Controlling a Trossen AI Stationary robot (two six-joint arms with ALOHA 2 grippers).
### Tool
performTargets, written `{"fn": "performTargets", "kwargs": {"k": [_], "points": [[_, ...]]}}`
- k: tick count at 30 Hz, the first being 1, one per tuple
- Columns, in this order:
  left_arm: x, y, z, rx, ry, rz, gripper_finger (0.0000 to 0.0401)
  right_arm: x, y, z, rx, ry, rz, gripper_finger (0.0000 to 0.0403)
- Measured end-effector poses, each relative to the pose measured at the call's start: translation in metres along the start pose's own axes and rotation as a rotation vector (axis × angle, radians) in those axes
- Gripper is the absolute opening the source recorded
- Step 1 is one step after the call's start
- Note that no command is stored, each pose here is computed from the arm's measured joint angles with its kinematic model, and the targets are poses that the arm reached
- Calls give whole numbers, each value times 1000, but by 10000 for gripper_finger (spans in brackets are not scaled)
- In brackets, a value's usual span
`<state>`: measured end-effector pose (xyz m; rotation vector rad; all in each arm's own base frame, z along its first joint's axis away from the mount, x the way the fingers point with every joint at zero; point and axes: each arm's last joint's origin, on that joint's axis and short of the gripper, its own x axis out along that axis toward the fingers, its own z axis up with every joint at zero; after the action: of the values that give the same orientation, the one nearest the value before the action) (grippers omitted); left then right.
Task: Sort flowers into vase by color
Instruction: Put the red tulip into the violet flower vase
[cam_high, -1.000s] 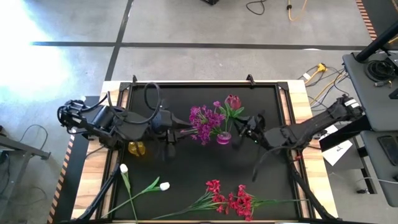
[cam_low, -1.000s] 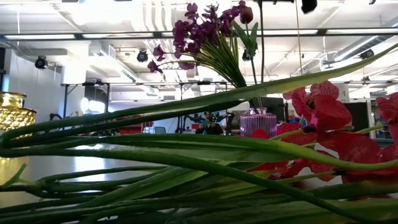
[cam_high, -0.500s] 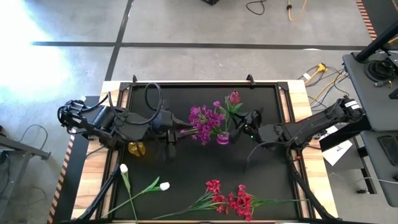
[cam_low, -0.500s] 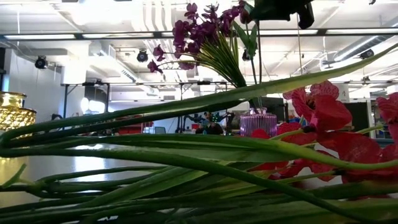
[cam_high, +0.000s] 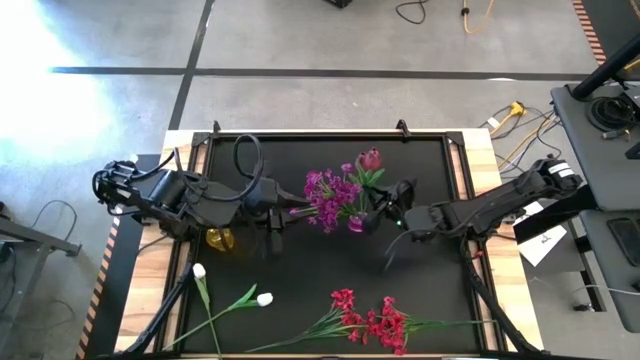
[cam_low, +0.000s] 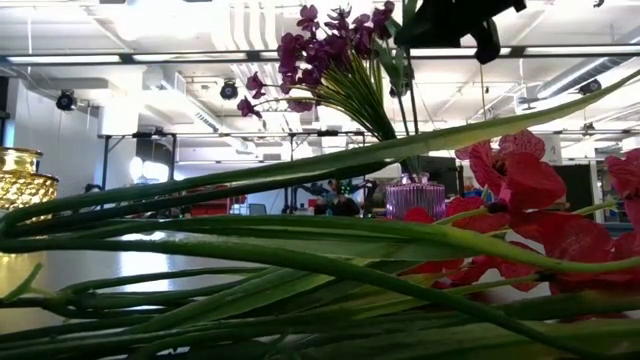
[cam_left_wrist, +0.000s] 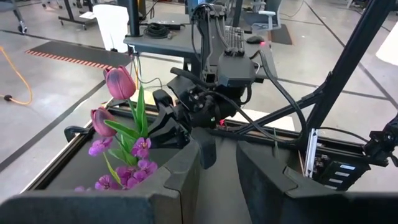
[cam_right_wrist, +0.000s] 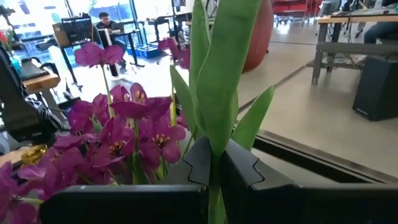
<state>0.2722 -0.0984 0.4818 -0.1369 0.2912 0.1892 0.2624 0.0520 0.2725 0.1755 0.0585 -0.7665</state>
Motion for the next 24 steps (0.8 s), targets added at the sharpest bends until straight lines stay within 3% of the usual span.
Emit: {"fn": "performTargets", "kwargs": {"k": [12, 24], "points": [[0, 2, -3, 17, 21, 26, 92, 3, 0, -13, -59, 52, -21, 26], [-1, 4, -9, 14, 79, 53, 92, 1, 0, -12, -48, 161, 73, 151]]}}
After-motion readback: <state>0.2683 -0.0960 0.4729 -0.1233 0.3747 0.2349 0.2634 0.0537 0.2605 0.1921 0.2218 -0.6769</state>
